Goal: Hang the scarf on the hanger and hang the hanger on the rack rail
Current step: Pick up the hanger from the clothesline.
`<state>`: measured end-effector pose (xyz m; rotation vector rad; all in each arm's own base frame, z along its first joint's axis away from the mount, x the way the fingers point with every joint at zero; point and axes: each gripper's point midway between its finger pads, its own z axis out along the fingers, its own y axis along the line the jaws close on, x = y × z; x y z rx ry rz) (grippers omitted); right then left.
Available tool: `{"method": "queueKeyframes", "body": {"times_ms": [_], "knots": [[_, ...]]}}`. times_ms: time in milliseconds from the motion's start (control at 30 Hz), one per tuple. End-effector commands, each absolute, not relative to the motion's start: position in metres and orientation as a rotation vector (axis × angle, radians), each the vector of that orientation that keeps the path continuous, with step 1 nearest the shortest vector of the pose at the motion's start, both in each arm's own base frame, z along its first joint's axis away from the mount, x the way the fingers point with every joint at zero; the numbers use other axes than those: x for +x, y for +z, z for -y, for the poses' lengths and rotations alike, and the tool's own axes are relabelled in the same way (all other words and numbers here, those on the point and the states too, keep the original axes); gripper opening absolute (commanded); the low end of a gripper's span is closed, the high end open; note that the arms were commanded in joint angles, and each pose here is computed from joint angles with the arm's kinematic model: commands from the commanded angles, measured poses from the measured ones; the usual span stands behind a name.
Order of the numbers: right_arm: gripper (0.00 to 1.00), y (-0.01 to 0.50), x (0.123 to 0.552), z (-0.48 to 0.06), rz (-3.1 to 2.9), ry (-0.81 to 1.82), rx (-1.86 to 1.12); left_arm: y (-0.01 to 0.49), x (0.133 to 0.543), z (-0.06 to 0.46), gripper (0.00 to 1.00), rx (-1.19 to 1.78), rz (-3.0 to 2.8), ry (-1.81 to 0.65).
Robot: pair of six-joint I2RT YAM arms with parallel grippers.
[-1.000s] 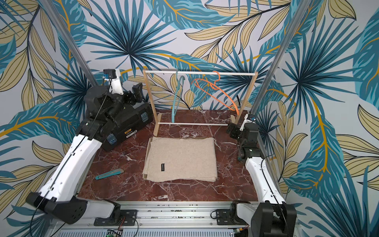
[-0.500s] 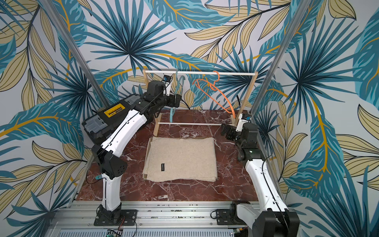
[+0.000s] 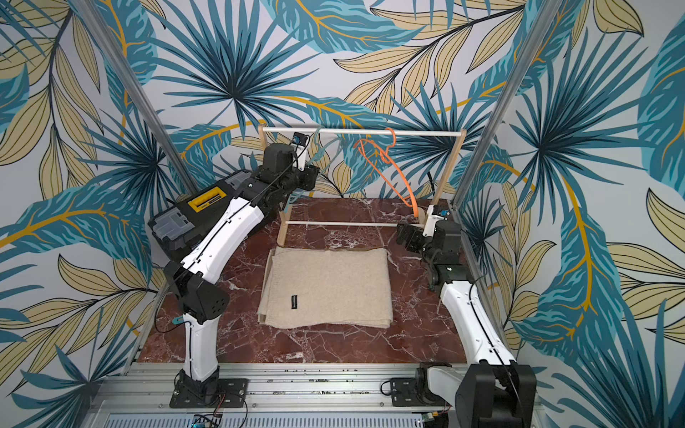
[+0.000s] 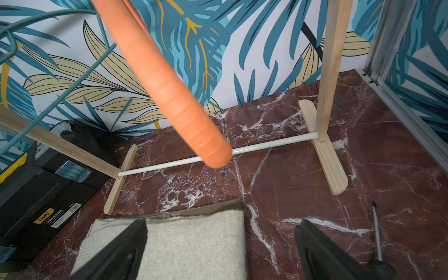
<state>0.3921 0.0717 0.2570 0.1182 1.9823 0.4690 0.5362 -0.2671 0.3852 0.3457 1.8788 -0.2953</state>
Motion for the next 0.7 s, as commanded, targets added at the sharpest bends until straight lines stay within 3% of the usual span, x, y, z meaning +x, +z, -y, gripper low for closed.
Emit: {"method": "queueKeyframes", "body": {"times_ms": [0, 67, 233, 667], "knots": [[0.99, 0.258, 0.396, -0.078, -1.966, 0.503, 0.11, 0.396, 0.537, 0.276, 0.37, 0.37, -1.832, -0.349], [0.99, 0.258, 0.398, -0.08, -1.966, 0.514, 0.111, 0.399, 0.539, 0.276, 0.22, 0.371, -1.822, -0.355], [0.99, 0.259, 0.401, -0.085, -1.963, 0.525, 0.106, 0.4, 0.544, 0.274, 0.0, 0.369, -1.816, -0.365], [0.99, 0.259, 0.414, -0.107, -1.958, 0.536, 0.068, 0.471, 0.525, 0.247, 0.0, 0.284, -1.65, -0.3]]}}
